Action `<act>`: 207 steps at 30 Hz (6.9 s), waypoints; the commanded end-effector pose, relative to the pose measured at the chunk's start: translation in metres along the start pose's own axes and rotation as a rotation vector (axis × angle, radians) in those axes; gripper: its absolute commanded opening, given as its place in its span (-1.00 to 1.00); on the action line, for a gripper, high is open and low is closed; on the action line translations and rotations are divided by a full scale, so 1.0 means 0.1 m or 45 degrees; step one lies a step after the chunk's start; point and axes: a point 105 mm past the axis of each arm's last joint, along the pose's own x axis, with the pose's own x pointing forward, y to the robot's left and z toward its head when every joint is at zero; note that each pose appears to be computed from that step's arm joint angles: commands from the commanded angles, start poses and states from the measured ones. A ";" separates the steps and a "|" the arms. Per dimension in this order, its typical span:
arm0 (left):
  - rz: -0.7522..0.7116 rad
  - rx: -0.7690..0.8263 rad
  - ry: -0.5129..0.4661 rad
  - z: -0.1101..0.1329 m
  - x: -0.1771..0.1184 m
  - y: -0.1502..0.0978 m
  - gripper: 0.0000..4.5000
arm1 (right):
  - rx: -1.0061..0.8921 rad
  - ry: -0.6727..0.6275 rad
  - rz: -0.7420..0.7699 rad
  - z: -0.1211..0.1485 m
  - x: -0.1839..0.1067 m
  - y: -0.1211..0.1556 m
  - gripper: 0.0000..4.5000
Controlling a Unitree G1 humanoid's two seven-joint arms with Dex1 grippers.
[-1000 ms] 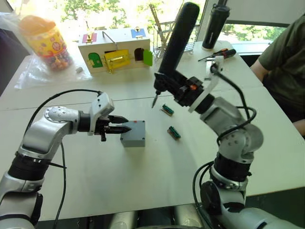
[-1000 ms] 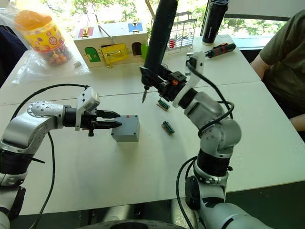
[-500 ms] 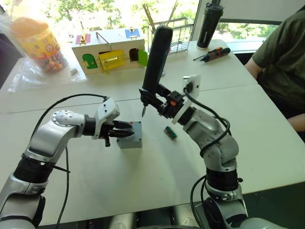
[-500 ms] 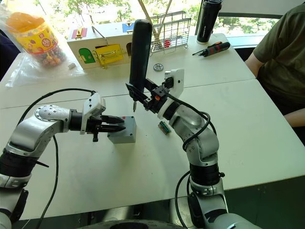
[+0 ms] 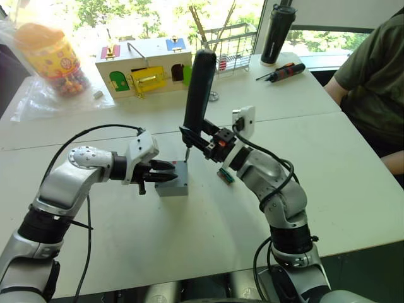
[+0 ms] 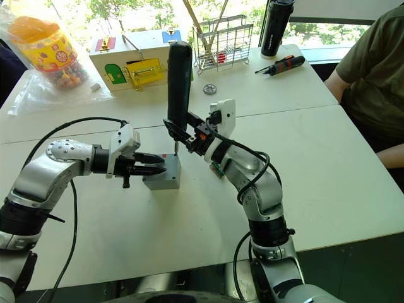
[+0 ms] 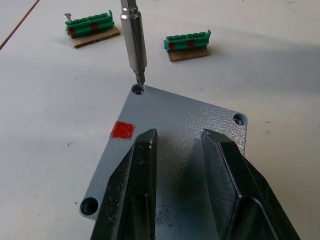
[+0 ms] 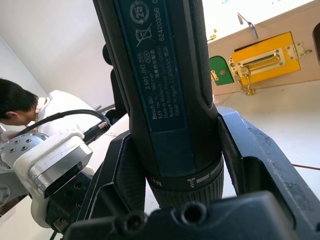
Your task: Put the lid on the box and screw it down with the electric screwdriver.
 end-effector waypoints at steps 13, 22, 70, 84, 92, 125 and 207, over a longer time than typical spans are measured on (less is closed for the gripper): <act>0.012 -0.009 0.028 -0.08 0.01 0.00 -0.39 | -0.045 -0.052 0.047 0.02 0.04 0.09 -0.21; 0.007 -0.012 0.028 -0.09 0.02 -0.01 -0.39 | -0.121 0.037 0.069 -0.19 0.03 0.10 -0.21; 0.007 -0.025 0.025 -0.12 0.06 -0.04 -0.39 | -0.136 0.288 0.073 -0.72 -0.01 0.04 -0.21; -0.001 -0.047 0.016 -0.16 0.11 -0.04 -0.39 | -0.114 -0.183 0.094 0.85 0.14 0.07 -0.21; -0.005 -0.080 -0.141 0.09 0.14 0.00 -0.39 | -0.024 -0.238 0.013 1.13 0.03 -0.15 -0.21; -0.296 0.312 -0.106 0.33 0.56 -0.60 -0.39 | 0.556 1.482 -0.665 0.01 -2.07 -1.55 -0.21; 0.234 -0.121 0.173 -0.61 -0.30 0.16 -0.41 | -0.327 0.999 0.305 -0.65 -0.61 -0.08 0.99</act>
